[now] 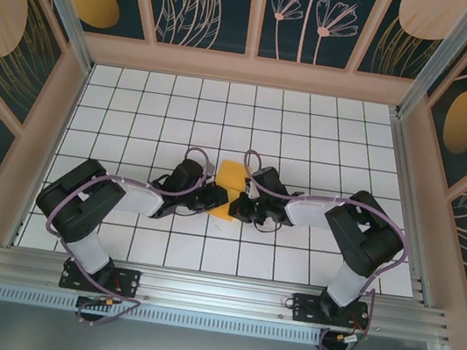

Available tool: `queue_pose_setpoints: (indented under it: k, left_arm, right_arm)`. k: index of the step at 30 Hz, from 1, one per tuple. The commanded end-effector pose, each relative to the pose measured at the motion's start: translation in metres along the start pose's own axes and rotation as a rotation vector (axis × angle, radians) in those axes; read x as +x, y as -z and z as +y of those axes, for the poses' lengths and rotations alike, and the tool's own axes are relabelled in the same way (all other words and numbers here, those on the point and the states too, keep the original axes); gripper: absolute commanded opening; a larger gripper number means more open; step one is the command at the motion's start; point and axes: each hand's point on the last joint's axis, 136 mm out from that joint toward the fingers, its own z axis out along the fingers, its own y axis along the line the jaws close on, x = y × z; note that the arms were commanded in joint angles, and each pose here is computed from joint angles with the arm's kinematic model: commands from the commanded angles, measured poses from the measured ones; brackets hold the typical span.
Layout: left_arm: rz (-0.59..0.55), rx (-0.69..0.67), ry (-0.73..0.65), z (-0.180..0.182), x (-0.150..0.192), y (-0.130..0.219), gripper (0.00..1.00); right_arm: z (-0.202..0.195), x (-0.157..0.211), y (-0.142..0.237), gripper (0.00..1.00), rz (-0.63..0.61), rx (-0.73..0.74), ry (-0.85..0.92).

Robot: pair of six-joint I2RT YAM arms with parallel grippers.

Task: Fold a paper plane with a square sheet of paper (pick it up from the middle)
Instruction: Fold the triangle a second time at the center of the table.

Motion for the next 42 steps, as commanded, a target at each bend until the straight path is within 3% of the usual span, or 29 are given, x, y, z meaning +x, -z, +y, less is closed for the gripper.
queue_pose_setpoints:
  k: [1, 7, 14, 28, 42]
  left_arm:
    - [0.033, 0.017, -0.009, -0.007, 0.004, -0.006, 0.18]
    - [0.066, -0.047, 0.007, 0.01, 0.008, -0.016, 0.18]
    - [-0.013, -0.194, 0.007, 0.032, -0.01, -0.02, 0.16]
    - [-0.074, -0.328, -0.034, 0.05, -0.027, -0.019, 0.15]
    - [-0.129, -0.295, -0.026, 0.058, -0.059, -0.015, 0.16]
  right_arm:
    - [-0.021, 0.007, -0.006, 0.02, 0.014, 0.054, -0.033]
    - [-0.021, 0.007, -0.007, 0.02, 0.02, 0.056, -0.033]
    - [-0.029, 0.012, -0.006, 0.01, 0.032, 0.088, -0.04]
    - [-0.046, 0.021, -0.007, 0.0, 0.059, 0.152, -0.061]
    - [-0.049, 0.026, -0.007, 0.0, 0.074, 0.158, -0.07]
